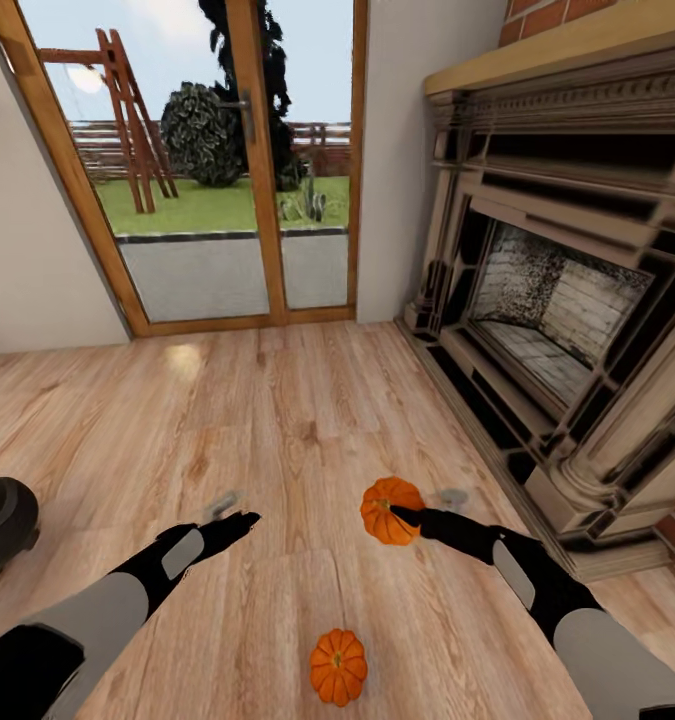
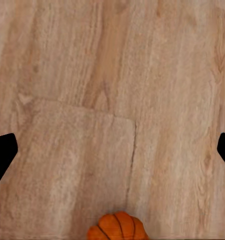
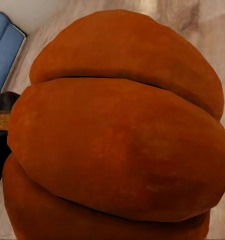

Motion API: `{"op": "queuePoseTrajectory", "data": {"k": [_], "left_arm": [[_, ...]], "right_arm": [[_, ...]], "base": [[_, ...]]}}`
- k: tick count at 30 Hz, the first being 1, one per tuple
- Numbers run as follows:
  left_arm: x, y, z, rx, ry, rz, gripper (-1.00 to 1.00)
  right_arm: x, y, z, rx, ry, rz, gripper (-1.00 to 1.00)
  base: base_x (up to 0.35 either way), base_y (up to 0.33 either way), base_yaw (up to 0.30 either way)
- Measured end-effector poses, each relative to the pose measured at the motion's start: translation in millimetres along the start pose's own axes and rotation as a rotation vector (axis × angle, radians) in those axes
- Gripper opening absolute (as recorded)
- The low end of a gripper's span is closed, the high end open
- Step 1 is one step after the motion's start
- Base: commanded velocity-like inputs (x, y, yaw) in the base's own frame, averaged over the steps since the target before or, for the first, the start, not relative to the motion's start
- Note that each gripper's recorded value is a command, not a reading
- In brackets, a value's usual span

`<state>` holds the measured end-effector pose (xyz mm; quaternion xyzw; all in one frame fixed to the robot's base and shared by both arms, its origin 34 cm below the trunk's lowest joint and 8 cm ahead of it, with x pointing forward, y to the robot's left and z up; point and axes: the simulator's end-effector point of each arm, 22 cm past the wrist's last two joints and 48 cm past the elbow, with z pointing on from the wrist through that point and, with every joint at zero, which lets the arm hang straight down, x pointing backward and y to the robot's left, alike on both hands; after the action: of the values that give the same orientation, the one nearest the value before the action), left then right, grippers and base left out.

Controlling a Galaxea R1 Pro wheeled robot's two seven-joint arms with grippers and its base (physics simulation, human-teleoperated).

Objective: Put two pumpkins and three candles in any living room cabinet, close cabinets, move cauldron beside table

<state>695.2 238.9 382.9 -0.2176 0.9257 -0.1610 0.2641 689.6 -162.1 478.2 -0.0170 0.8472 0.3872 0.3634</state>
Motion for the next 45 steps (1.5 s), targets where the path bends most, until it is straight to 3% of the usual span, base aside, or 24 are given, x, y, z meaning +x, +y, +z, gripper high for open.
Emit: {"op": "queuePoseTrajectory", "data": {"k": [5,10,13,18,20,23,26,27,30,34,38,40,42,45], "left_arm": [[14,48,-4.8,-0.048,0.04,-0.016,1.0],[47,72,-9.7,-0.031,0.118,0.027,1.0],[69,70,-14.8,0.047,0.172,0.031,1.0],[75,51,-25.8,0.204,0.205,0.024,1.0],[104,55,-35.6,0.243,0.289,0.019,1.0],[139,72,-43.1,0.227,0.358,0.012,1.0],[165,96,-46.3,0.159,0.395,0.015,1.0],[171,106,-44.8,0.11,0.401,0.023,1.0],[177,108,-42.0,0.072,0.409,0.035,1.0],[178,114,-40.8,0.038,0.415,0.065,1.0],[171,126,-37.2,-0.04,0.403,0.109,1.0],[163,119,-33.7,-0.033,0.389,0.131,1.0],[152,102,-27.5,-0.002,0.367,0.184,1.0],[152,101,-27.4,0.0,0.367,0.187,1.0]], "right_arm": [[-11,35,15.0,-0.064,-0.003,0.011,-1.0],[-17,92,42.4,-0.16,-0.029,0.012,-1.0],[-23,112,49.5,-0.193,-0.045,0.005,-1.0],[-40,125,48.2,-0.216,-0.083,-0.017,-1.0],[-64,136,46.6,-0.234,-0.121,-0.047,-1.0],[-92,147,45.0,-0.264,-0.171,-0.041,-1.0],[-127,163,38.0,-0.323,-0.257,0.028,-1.0],[-137,172,35.7,-0.341,-0.275,0.015,-1.0],[-155,187,28.3,-0.372,-0.31,-0.014,-1.0],[-153,203,32.0,-0.398,-0.301,-0.031,-1.0],[-140,219,40.2,-0.422,-0.264,-0.054,-1.0],[-137,223,41.7,-0.427,-0.258,-0.058,-1.0],[-137,222,41.4,-0.426,-0.256,-0.062,-1.0],[-137,223,41.3,-0.427,-0.256,-0.063,-1.0]], "base": [[0.0,0.0,0.0],[0.0,0.0,0.0],[0.0,0.0,0.0],[0.0,0.0,0.0],[0.0,0.0,0.0],[0.0,0.0,0.0],[0.0,0.0,0.0],[0.0,0.0,0.0],[0.0,0.0,0.0],[0.0,0.0,0.0],[0.0,0.0,0.0],[0.0,0.0,0.0],[0.0,0.0,0.0],[0.0,0.0,0.0]]}}
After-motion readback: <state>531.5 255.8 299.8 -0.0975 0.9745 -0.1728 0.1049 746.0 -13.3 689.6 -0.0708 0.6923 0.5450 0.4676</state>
